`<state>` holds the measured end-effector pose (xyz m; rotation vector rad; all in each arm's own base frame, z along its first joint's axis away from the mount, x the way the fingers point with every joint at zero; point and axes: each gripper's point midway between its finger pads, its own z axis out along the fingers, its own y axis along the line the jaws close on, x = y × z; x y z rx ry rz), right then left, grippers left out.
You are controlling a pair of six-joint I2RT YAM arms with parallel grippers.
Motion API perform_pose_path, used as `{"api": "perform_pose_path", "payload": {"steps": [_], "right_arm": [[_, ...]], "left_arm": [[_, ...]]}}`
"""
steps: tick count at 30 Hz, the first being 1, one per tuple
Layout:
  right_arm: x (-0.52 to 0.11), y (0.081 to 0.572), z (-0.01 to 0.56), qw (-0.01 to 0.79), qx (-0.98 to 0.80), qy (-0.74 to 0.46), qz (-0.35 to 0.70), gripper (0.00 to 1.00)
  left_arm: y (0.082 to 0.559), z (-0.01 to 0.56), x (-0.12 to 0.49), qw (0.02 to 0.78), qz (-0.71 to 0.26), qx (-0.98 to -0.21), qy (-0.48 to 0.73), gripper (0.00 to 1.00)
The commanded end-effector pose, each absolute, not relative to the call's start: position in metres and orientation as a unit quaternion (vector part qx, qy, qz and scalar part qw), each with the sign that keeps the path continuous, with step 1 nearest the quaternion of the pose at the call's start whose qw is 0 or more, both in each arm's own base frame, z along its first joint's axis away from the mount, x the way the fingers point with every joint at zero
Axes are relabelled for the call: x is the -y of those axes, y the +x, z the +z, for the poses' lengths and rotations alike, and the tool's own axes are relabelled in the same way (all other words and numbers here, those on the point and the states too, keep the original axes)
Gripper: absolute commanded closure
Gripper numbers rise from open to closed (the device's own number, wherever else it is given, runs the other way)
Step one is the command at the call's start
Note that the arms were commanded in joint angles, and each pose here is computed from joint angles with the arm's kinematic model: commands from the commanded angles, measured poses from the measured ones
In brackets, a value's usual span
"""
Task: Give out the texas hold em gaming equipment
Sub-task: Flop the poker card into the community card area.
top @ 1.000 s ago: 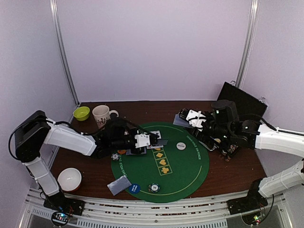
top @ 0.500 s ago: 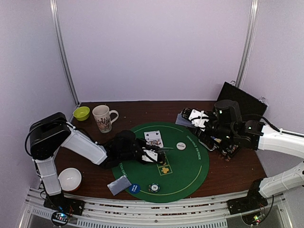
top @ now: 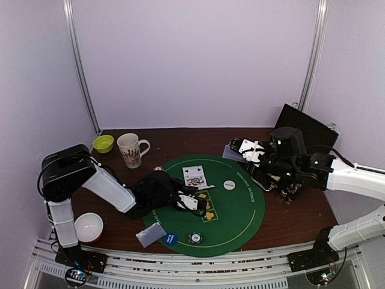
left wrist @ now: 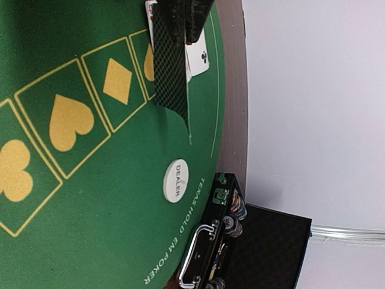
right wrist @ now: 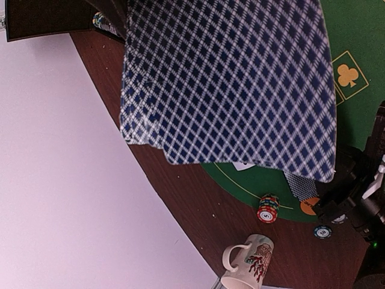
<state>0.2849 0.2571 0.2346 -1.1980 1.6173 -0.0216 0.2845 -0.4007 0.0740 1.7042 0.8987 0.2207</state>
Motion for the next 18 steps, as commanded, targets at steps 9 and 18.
{"api": "perform_pose_path", "payload": {"steps": [9,18], "right_arm": [[-0.251,0.286,0.240,0.542,-0.684,-0.488,-0.012,0.53],[-0.249,0.285,0.239,0.541,-0.685,-0.488,-0.014,0.53]], "left_arm": [[0.246,0.030,0.403,0.465,-0.005,-0.400,0.790,1.00],[0.251,0.030,0.399,0.467,0.021,-0.389,0.794,1.00]]}}
